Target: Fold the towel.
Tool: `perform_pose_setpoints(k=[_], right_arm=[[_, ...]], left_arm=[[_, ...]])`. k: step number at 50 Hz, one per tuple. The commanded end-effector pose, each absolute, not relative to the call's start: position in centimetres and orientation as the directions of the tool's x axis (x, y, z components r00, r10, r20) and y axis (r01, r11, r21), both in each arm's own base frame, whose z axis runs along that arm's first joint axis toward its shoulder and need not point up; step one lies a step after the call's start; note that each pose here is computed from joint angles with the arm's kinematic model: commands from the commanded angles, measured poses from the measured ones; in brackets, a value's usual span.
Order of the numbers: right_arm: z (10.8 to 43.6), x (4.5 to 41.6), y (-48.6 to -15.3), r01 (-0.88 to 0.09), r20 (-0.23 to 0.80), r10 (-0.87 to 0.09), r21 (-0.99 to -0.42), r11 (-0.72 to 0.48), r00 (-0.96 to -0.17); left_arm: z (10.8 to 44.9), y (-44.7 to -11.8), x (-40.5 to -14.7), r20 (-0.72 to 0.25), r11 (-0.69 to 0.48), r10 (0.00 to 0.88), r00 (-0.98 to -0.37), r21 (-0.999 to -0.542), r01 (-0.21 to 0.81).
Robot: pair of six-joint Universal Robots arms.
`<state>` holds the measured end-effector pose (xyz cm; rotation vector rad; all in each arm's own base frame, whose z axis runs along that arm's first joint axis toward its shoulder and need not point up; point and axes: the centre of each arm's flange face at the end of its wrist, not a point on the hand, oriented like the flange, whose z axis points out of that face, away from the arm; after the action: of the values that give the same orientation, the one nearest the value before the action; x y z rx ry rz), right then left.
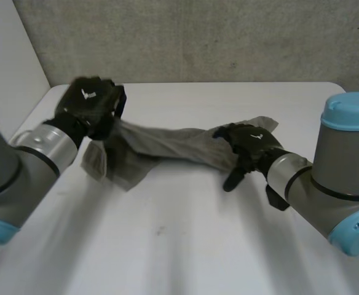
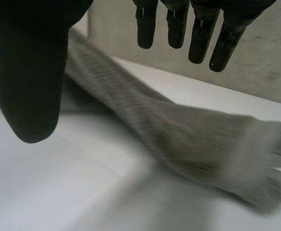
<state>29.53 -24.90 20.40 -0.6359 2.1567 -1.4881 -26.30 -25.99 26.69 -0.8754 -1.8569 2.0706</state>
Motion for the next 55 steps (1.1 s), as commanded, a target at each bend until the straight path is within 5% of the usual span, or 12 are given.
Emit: perform_pose_setpoints(k=[1, 7, 16, 24, 30, 39, 45, 51, 55], right_arm=[[20.5, 33.9, -22.1, -0.052, -0.25, -0.701, -0.924, 0.379, -0.667], [19.7, 35.8, -21.5, -0.061, -0.255, -0.722, -0.923, 0.381, -0.643], [18.0, 36.0, -25.2, -0.014, -0.151, -0.573, -0.962, 0.273, -0.806], [21.0, 34.8, -27.1, -0.005, -0.046, -0.519, -0.995, 0.096, -0.853], [25.3, 31.7, -27.8, -0.132, 0.117, -0.523, -0.991, -0.009, -0.844], [31.6, 27.7, -25.1, -0.493, 0.503, -0.497, -0.854, -0.163, -0.707], [32.4, 26.6, -23.4, -0.557, 0.529, -0.532, -0.821, -0.125, -0.661], [27.3, 26.9, -22.7, -0.667, 0.483, -0.668, -0.744, 0.026, -0.565], [22.4, 27.0, -22.9, -0.796, 0.468, -0.77, -0.6, 0.083, -0.434]], left_arm=[[31.3, -23.5, -25.8, -0.191, -0.218, 0.537, -0.822, -0.972, 0.084], [32.9, -22.4, -25.8, -0.183, -0.253, 0.521, -0.833, -0.966, 0.054], [33.7, -21.6, -25.8, -0.183, -0.276, 0.515, -0.838, -0.96, 0.04], [33.2, -21.9, -25.4, -0.177, -0.26, 0.498, -0.849, -0.964, 0.049], [33.1, -22.5, -24.8, -0.172, -0.251, 0.45, -0.876, -0.966, 0.061], [29.3, -23.9, -24.3, -0.168, -0.119, 0.443, -0.881, -0.985, 0.128], [25.0, -23.9, -24.5, -0.145, 0.064, 0.476, -0.867, -0.978, 0.199], [18.7, -23.1, -25.3, -0.107, 0.311, 0.536, -0.838, -0.897, 0.313], [16.0, -23.3, -26.1, -0.093, 0.393, 0.566, -0.819, -0.843, 0.367]])
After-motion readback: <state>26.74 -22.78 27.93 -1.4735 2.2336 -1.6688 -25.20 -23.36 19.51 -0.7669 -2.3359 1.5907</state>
